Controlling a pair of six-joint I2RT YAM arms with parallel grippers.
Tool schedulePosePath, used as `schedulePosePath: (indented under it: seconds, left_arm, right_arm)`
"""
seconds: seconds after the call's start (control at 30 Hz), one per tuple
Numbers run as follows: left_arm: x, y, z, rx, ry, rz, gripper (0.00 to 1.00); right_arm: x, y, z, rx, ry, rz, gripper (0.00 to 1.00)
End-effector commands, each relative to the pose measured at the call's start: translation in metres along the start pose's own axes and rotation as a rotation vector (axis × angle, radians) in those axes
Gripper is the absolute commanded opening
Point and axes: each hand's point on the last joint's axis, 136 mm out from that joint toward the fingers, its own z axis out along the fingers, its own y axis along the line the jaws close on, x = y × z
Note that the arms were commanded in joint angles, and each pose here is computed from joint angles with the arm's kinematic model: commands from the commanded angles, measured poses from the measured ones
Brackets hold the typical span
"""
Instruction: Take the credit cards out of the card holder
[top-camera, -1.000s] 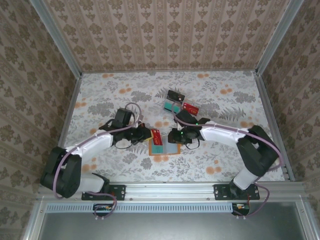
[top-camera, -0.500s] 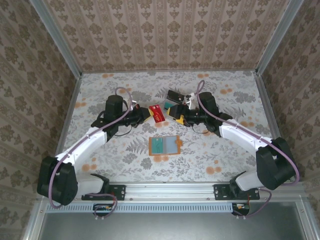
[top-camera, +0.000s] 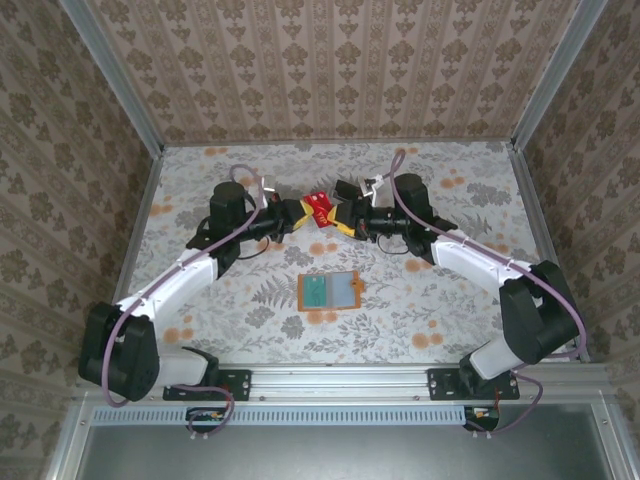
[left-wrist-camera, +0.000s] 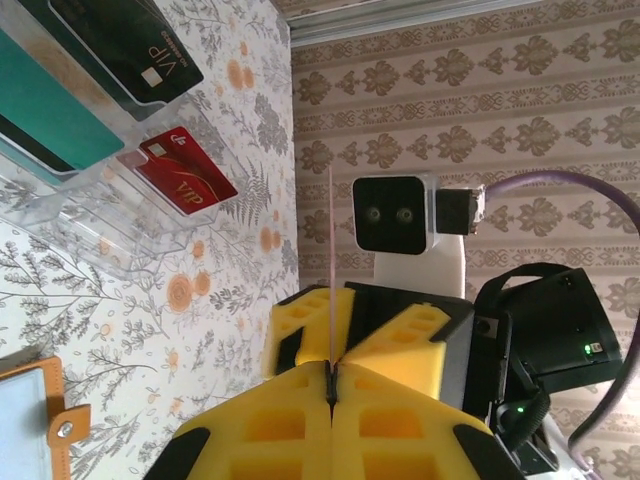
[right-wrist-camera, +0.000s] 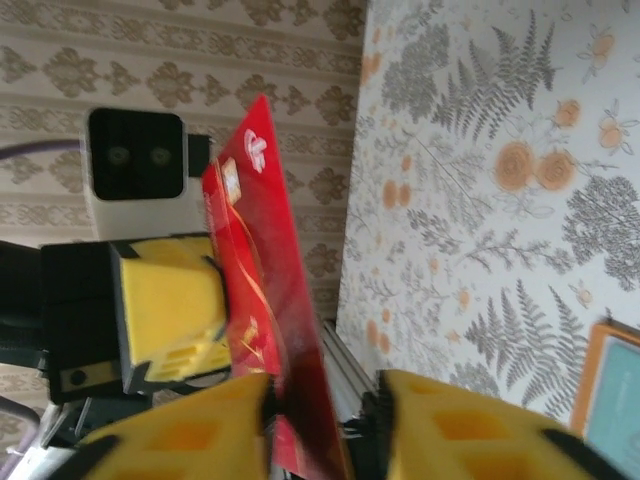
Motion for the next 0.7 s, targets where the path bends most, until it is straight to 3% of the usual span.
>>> schedulePosePath:
  seconds: [0.0,0.13,0.2,0.3,0.4,0.6,0.67]
  left_arm:
    - [0.006,-0.013,0.002,0.057,0.039,0.004,0.00]
    - [0.005,-0.003,0.002,0.029,0.037,-0.022,0.00]
    - [0.004,0.005,-0.001,-0.011,0.023,-0.025,0.12]
    - [0.000,0.025,-0.009,-0.134,-0.021,0.008,0.26]
    - [-0.006,0.058,-0.021,-0.291,-0.076,0.025,0.46]
    - [-0.019,0.110,-0.038,-0.465,-0.136,0.007,0.68]
    - [-0.023,0.122,-0.047,-0.536,-0.154,0.026,0.74]
  right_arm:
    - [-0.011,0.022,-0.002,-0.078,-0.019,-0.029,0.20]
    - [-0.018,0.016,-0.003,-0.037,-0.043,-0.032,0.07]
    - [-0.020,0.011,-0.006,0.000,-0.045,-0.042,0.00]
    - [-0.027,-0.002,-0.015,0.096,-0.054,-0.133,0.00]
    - [-0.039,-0.018,-0.030,0.235,-0.086,-0.297,0.00]
    - [-0.063,-0.038,-0.062,0.426,-0.127,-0.673,0.00]
    - [-0.063,-0.044,-0.069,0.450,-0.089,-0.804,0.00]
